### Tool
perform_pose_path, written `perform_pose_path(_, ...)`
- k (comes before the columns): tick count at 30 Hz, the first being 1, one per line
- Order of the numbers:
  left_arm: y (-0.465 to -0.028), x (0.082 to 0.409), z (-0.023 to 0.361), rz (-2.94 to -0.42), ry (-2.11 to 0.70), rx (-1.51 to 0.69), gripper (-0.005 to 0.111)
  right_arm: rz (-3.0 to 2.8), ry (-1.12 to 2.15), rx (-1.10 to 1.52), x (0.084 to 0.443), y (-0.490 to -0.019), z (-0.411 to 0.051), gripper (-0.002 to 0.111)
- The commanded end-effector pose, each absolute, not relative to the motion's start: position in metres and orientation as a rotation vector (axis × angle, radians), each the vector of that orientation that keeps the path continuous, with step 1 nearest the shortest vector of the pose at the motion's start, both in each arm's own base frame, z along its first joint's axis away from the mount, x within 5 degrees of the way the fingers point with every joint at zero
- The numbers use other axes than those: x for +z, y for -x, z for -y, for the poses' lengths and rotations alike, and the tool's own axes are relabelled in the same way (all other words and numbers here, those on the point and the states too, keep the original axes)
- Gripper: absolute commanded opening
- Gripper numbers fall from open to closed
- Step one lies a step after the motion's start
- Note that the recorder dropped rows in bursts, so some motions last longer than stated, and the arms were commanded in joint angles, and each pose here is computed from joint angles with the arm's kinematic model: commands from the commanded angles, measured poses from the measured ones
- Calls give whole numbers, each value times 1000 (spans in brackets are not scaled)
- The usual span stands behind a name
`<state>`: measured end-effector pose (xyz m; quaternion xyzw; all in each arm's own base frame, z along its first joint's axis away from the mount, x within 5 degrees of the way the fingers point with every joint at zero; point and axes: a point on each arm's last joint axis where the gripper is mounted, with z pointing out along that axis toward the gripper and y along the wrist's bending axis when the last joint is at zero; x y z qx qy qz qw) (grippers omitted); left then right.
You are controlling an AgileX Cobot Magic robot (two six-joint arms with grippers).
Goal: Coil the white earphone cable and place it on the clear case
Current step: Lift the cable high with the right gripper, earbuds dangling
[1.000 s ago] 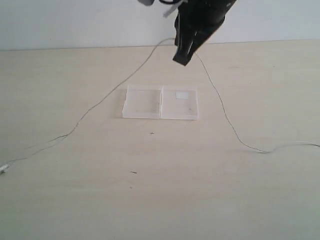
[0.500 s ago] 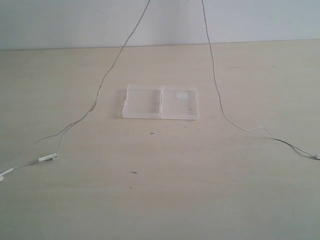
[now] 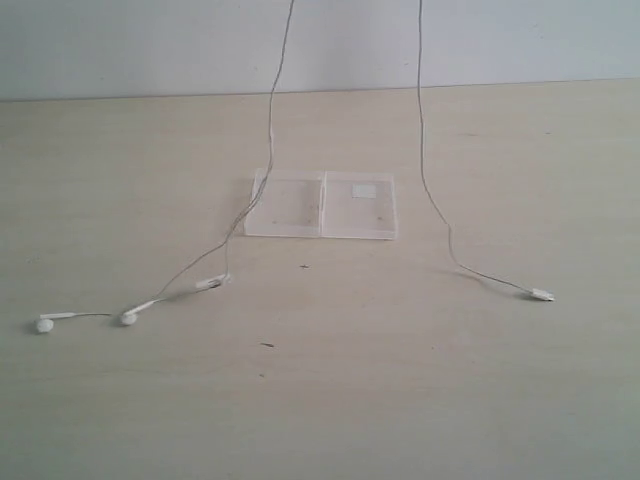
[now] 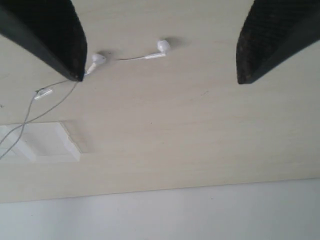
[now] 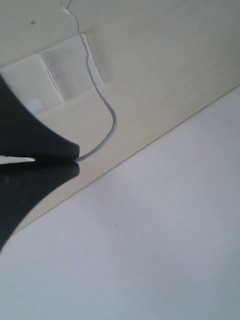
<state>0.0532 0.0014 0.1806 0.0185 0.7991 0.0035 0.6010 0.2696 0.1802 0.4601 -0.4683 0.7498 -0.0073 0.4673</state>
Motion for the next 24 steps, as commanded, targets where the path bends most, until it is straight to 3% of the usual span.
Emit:
perform_pose_path(1,-53,181,-1,-1845,-44,-3,78,-1800,1102,-11,478,-261,-175,0)
perform_pose_path(24,-53,181,-1,-1845,-44,-3,78,-1643,937,38,545,-228,-152,0)
